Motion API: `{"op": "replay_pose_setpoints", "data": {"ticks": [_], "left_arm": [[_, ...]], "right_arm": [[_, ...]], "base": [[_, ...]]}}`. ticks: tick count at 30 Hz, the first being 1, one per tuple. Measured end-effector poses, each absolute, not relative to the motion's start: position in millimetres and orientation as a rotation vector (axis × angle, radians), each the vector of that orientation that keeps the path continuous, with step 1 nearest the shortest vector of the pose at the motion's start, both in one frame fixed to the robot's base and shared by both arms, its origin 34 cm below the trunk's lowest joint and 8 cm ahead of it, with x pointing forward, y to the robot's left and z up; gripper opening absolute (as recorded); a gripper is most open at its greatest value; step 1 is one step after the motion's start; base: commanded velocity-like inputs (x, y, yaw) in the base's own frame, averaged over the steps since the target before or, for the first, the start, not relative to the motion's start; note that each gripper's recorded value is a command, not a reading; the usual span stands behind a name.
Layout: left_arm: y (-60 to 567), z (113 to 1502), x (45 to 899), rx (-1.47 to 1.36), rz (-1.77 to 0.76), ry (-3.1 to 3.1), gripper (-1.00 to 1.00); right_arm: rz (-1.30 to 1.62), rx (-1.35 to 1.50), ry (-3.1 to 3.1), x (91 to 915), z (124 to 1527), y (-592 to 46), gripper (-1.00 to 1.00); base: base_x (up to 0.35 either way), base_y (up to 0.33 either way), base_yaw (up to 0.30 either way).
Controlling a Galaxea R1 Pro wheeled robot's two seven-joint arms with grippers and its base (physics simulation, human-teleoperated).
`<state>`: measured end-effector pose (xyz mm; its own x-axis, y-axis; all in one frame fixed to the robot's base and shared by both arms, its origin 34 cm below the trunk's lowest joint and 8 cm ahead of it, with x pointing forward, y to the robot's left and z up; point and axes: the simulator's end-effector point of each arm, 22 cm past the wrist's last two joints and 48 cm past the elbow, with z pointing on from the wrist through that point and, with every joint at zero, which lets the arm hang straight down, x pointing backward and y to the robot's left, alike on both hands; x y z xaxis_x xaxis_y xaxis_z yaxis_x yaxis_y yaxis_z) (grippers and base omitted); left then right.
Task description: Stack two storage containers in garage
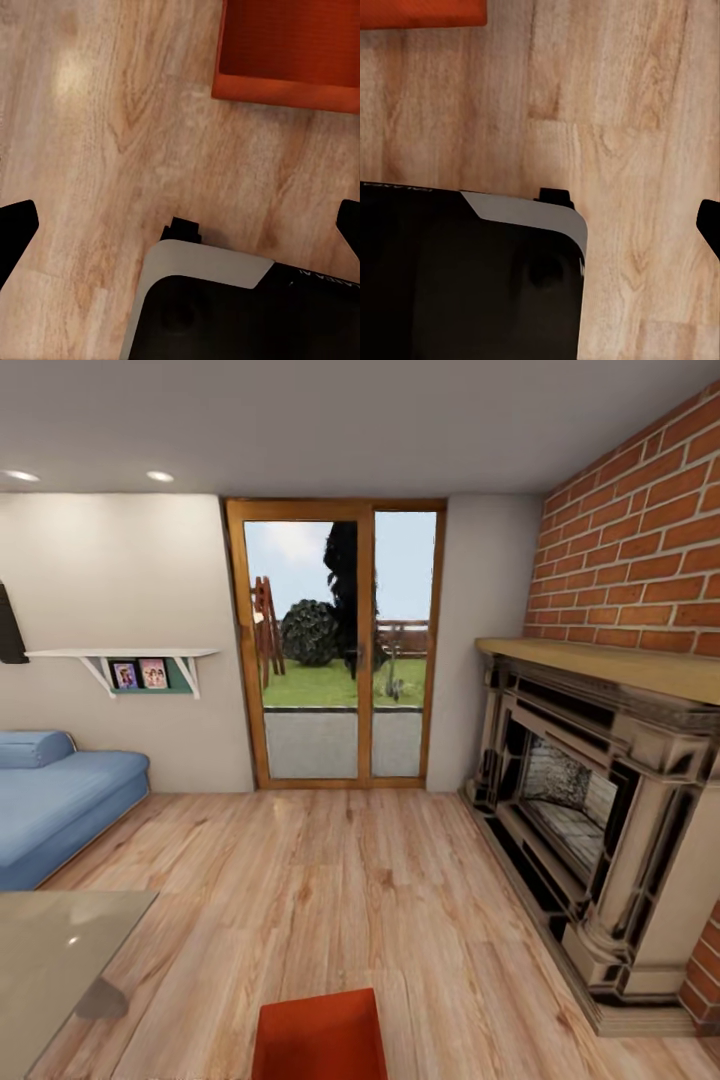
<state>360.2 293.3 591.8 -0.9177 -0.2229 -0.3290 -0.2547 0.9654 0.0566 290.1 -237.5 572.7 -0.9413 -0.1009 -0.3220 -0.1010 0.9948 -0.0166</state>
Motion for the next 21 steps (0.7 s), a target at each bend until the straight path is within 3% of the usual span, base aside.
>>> {"op": "replay_pose_setpoints", "data": {"ticks": [9,21], "left_arm": [[293.4,591.7,360.2,-0.348,0.14,2.791,1.0],[293.4,591.7,360.2,-0.348,0.14,2.791,1.0]], "right_arm": [[0.0,-0.146,2.809,290.1,572.7,-236.9,1.0],[-0.002,-0.148,2.81,290.0,572.6,-237.8,1.0]], "base": [[0.002,0.0,0.058],[0.0,0.0,0.256]]}}
